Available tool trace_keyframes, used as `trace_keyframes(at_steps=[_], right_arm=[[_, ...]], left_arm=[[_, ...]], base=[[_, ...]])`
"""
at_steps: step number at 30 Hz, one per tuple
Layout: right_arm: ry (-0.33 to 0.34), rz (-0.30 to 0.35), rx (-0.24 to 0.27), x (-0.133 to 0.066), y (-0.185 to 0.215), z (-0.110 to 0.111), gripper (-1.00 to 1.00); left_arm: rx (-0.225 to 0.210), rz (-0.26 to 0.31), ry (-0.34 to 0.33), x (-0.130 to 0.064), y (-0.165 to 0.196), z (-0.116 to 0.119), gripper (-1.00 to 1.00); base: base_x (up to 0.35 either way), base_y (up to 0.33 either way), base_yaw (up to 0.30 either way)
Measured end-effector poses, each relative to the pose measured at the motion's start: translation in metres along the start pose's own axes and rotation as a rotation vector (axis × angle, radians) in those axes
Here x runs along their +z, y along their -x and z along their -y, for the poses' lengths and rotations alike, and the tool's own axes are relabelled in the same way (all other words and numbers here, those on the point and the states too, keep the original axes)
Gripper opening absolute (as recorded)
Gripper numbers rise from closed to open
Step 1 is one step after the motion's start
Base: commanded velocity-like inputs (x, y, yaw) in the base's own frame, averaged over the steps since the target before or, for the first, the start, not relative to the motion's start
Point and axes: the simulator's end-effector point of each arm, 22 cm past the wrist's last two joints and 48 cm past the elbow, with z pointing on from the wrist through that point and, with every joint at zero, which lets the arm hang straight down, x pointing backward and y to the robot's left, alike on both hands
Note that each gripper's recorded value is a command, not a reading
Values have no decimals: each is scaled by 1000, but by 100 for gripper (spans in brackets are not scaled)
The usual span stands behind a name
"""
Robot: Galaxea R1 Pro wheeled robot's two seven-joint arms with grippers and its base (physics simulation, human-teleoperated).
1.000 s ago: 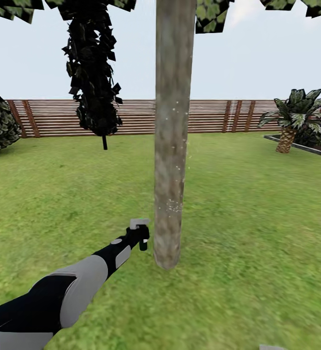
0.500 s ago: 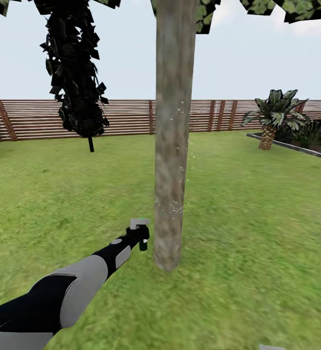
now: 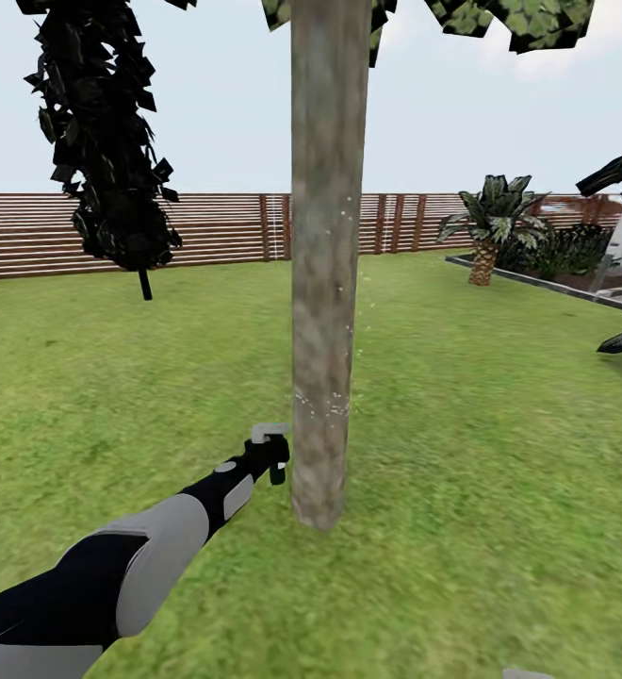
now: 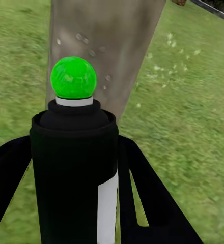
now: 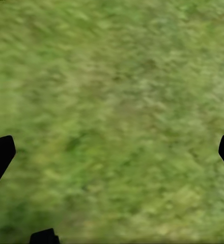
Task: In the garden, pick up the pesticide atomizer on the floor and spray pesticide onto both trees until each tree trunk is fully covered.
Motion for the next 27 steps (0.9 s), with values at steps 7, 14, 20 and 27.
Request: trace_keyframes(at_steps=[7, 14, 20, 27], right_arm=[[-7, -1, -1, 0, 0, 4, 100], [-11, -1, -1, 1, 0, 6, 100], [-11, -1, -2, 1, 0, 6, 100], [-10, -3, -2, 0, -1, 5, 100]], left_arm=[[-12, -111, -31, -3, 97, 16, -100], [3, -88, -46, -32, 171, 29, -100], [15, -128, -52, -59, 218, 40, -100], [87, -29, -70, -89, 359, 74, -100]], base=[[1, 3, -1], [0, 0, 0], [0, 0, 0], [0, 0, 0]])
